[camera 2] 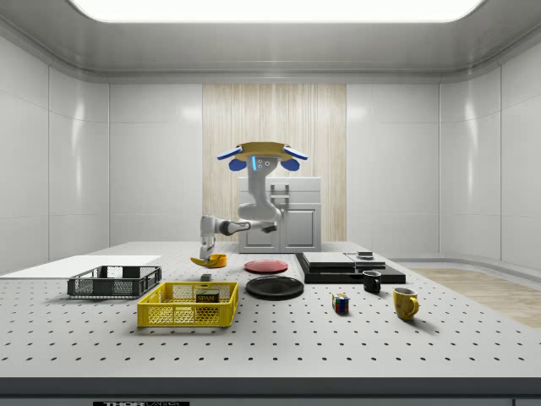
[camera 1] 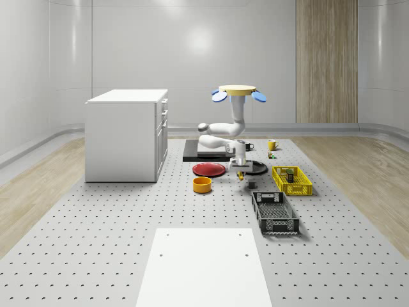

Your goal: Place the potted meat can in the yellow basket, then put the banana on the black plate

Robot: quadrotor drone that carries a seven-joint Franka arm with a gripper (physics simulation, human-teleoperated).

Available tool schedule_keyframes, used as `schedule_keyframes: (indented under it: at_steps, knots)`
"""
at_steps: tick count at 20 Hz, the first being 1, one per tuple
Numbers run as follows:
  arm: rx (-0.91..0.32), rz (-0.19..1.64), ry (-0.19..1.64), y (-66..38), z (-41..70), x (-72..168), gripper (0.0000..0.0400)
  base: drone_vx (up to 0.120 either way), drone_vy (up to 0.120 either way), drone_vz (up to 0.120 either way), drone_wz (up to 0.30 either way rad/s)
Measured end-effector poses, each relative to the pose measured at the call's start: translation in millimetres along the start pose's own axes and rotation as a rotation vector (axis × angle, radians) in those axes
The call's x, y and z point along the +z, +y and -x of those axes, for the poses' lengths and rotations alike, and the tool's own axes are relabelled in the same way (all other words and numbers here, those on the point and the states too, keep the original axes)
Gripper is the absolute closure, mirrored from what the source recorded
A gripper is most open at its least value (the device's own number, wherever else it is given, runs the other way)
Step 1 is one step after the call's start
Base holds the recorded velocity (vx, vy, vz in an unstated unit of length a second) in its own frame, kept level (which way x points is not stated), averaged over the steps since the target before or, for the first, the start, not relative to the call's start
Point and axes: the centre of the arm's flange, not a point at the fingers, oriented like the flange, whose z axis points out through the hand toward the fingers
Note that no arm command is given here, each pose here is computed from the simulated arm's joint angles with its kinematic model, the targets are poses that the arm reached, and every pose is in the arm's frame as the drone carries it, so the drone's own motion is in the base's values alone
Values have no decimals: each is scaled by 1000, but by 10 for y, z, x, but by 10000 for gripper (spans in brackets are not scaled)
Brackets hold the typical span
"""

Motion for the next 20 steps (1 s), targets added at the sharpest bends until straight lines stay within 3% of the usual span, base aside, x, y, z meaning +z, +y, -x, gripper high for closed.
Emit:
schedule_keyframes:
  at_steps: [2, 20]
  knots:
    - [1, 0, 0, 0, 0, -2, 203, -120, 120, 100, 0]
    - [2, 0, 0, 0, 0, -6, 203, -120, 120, 0, 0]
